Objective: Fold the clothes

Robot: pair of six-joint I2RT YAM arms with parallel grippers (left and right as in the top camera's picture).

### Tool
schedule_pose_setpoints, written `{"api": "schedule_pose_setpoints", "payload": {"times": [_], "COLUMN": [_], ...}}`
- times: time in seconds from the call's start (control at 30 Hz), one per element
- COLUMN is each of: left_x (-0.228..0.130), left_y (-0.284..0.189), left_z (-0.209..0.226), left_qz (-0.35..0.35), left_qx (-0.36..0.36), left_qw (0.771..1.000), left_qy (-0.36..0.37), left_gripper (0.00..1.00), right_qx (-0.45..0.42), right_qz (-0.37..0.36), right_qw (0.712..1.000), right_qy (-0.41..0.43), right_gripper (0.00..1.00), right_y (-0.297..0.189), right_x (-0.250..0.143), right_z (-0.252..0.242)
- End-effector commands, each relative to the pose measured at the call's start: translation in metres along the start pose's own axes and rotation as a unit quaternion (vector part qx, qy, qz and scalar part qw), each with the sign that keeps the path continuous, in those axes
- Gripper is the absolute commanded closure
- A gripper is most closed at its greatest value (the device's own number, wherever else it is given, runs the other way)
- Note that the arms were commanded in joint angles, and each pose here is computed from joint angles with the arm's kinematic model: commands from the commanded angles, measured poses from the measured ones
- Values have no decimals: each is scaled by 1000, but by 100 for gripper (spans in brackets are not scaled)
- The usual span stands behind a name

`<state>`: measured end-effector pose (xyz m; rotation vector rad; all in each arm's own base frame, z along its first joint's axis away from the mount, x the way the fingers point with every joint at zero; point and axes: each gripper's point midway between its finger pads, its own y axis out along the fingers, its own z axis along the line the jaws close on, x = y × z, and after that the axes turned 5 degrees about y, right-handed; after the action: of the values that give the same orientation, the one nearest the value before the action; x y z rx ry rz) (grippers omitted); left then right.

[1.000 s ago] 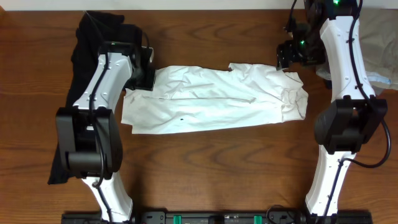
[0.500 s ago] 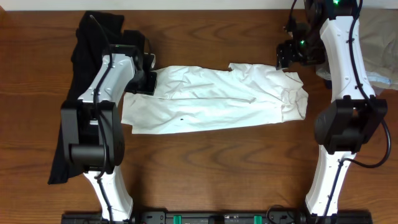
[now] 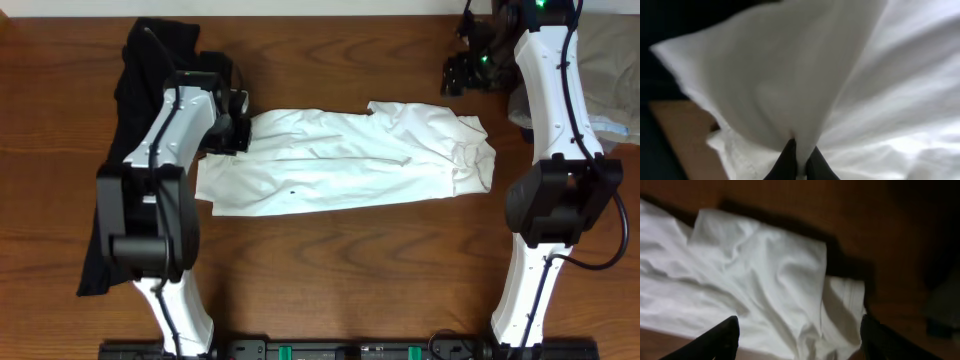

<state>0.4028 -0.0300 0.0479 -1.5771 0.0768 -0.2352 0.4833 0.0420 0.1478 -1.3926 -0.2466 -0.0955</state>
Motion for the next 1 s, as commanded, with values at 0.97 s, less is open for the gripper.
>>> {"api": "schedule_pose_setpoints", "payload": {"times": [0.97], "left_x": [6], "left_y": [-66], "left_z": [1], "left_qz": [-65], "left_qx": [8], "left_qw": [997], "left_qy": [-37], "left_gripper": [94], "right_qx": [81], "right_qz": [21], "right_qw": [996], "right_qy": [-20], "right_gripper": [48], "right_y": [160], "right_x": [21], "right_z": [28]}}
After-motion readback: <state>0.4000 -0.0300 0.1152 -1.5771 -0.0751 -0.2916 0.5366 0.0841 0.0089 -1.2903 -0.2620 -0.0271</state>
